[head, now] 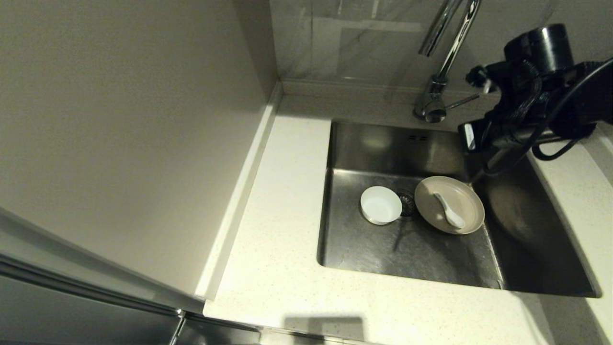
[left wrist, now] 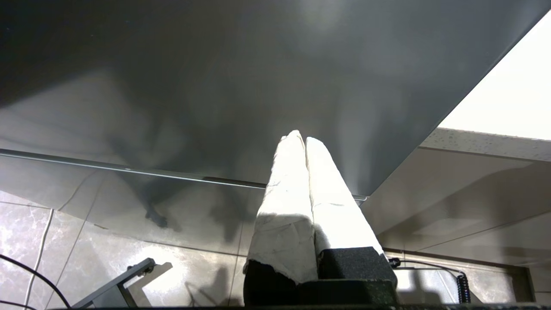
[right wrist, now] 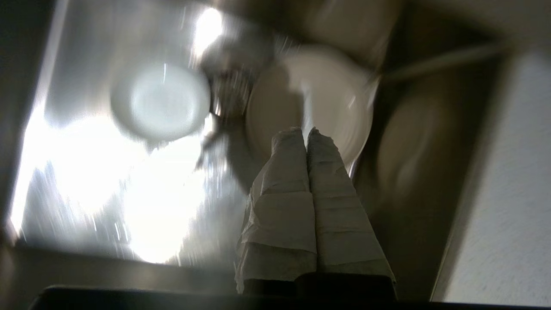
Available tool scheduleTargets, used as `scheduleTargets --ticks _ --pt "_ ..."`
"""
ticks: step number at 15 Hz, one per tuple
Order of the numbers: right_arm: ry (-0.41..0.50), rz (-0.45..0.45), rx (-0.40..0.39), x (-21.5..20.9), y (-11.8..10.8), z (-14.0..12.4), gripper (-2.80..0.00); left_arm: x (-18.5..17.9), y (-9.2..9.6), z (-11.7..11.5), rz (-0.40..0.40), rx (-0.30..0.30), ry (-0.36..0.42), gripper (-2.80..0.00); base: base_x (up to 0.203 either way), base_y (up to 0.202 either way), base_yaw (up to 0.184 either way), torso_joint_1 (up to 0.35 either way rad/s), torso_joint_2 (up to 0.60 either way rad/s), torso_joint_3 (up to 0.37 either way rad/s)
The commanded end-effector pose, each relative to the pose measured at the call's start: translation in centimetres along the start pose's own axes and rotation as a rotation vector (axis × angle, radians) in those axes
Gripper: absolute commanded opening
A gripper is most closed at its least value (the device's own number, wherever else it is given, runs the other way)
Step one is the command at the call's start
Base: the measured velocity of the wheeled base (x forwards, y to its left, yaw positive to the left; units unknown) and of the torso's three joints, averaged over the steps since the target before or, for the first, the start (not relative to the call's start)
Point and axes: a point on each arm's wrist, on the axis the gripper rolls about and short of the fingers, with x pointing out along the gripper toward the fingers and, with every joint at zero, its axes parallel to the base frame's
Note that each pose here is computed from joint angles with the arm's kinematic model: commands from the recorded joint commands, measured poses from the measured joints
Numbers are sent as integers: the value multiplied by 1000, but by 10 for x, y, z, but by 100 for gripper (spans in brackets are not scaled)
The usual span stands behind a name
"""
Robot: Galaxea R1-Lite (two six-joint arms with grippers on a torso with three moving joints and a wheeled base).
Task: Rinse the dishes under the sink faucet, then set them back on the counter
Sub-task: Put a bowl into the sink, then turn on the faucet
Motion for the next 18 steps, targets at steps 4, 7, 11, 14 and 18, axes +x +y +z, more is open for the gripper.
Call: scheduleTargets --ticks 4,7,11,14,18 --pt "-269 -193 323 16 -34 50 -280 0 0 0 0 -1 -4 -280 0 0 0 0 0 0" --pt "-288 -211 368 31 -35 49 -280 0 0 0 0 -1 -4 -280 0 0 0 0 0 0" --pt "-302 -193 457 46 -30 46 -280 0 0 0 0 -1 -4 -280 0 0 0 0 0 0" --pt "-402 -176 505 54 -28 54 -280 0 0 0 0 -1 -4 -280 0 0 0 0 0 0" --pt "-437 -157 493 69 -21 53 -280 0 0 0 0 -1 -4 -280 0 0 0 0 0 0"
